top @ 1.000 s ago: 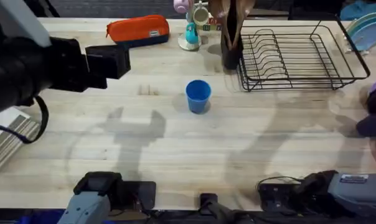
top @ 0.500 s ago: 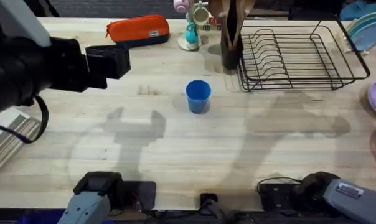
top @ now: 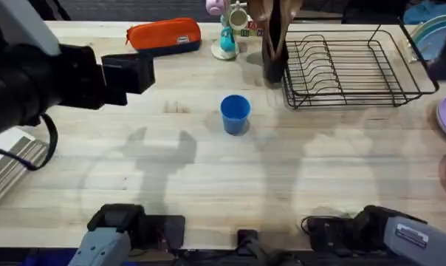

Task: Pick up the cup on the table and put them onto the rack.

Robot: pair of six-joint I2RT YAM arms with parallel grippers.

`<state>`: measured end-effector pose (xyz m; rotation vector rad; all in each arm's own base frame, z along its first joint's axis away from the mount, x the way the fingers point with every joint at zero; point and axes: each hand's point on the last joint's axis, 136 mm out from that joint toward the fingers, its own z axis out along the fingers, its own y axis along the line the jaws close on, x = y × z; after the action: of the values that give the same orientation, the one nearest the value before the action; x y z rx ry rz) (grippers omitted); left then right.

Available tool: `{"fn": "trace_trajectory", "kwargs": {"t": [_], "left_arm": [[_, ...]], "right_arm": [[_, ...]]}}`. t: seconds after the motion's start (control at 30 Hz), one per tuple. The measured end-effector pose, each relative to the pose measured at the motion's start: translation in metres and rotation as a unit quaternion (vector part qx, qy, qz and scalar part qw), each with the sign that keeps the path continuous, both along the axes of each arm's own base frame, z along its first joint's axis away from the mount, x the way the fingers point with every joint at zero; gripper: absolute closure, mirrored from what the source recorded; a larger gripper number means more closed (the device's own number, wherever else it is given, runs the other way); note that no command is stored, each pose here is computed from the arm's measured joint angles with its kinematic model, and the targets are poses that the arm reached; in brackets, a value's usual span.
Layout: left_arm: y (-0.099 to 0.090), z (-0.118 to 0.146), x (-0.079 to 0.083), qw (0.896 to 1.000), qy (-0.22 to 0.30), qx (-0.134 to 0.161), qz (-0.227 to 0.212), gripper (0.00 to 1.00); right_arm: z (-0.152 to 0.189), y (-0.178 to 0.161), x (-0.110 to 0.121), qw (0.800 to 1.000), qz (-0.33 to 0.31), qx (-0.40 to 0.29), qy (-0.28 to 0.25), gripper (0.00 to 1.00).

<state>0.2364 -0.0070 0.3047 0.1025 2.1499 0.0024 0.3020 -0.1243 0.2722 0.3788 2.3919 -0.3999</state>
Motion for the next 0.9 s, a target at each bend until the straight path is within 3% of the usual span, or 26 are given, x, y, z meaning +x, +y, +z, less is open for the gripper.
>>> {"fn": "trace_trajectory", "kwargs": {"t": [0.23,0.37,0.67,0.9], "left_arm": [[0.000,0.000,0.000,1.000,0.000,0.000,0.000,0.008],[0.000,0.000,0.000,1.000,0.000,0.000,0.000,0.007],[0.000,0.000,0.000,1.000,0.000,0.000,0.000,0.008],[0.000,0.000,0.000,1.000,0.000,0.000,0.000,0.007]], "right_arm": [[0.032,0.059,0.049,0.991,0.097,-0.015,-0.089,0.971],[0.032,0.094,0.067,0.984,0.145,-0.012,-0.103,0.971],[-0.018,0.154,0.091,0.974,0.222,0.004,-0.034,0.971],[-0.060,0.198,0.090,0.958,0.282,0.035,0.030,0.971]]}}
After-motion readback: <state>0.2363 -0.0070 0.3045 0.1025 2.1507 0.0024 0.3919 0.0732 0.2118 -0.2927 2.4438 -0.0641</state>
